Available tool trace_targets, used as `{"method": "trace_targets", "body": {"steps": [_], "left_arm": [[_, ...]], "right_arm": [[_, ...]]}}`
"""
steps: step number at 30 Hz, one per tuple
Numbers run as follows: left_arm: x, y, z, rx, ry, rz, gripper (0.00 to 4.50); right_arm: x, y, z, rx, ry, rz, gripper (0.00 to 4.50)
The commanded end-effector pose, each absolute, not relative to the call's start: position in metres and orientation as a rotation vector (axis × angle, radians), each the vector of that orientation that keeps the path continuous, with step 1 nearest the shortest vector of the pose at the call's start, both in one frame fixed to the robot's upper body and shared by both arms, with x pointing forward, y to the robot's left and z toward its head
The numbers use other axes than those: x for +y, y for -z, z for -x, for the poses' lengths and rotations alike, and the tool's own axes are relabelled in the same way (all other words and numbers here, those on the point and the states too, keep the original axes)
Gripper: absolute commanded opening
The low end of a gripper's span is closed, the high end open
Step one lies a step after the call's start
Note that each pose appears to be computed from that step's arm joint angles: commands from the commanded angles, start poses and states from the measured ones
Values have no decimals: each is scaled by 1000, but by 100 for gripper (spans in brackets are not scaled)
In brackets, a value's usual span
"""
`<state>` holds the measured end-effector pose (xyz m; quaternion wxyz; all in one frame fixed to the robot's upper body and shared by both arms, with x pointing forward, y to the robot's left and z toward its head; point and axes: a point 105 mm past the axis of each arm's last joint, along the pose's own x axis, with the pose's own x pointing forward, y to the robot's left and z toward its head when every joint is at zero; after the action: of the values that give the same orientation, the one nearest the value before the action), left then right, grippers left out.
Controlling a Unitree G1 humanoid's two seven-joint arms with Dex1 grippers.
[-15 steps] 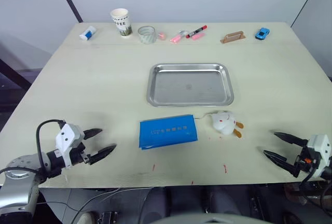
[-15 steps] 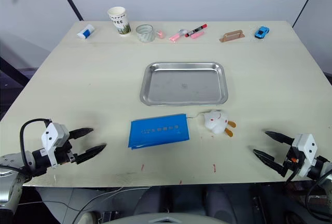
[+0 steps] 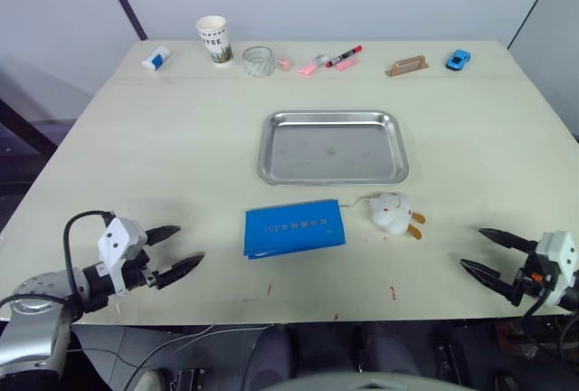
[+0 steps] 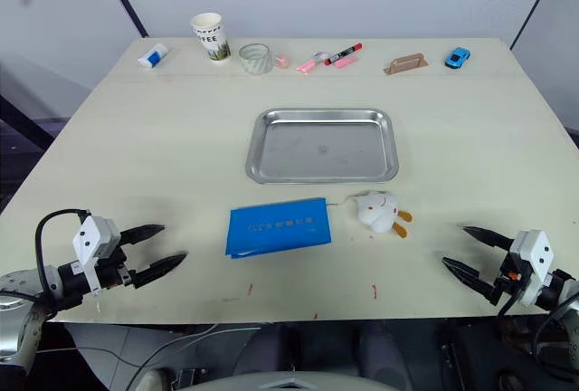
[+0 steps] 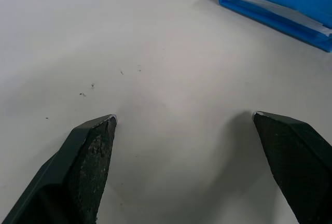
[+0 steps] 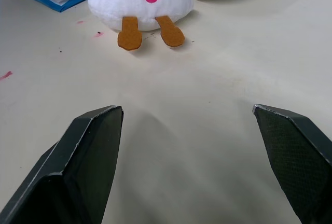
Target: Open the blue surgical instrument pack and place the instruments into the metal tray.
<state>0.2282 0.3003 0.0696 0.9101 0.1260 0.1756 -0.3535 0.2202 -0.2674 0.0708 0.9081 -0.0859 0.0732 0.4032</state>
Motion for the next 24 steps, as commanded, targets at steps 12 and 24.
{"method": "trace_targets", "body": {"steps": [12,24], "left_arm": [[297,-88,-235,326,768,-196,450],[277,-95,-246,322,885,-275,360]], "right_arm": [[-229,-118,-235,29,-906,146,438],[-169,-151,-256,0,-1070,196,351]]}}
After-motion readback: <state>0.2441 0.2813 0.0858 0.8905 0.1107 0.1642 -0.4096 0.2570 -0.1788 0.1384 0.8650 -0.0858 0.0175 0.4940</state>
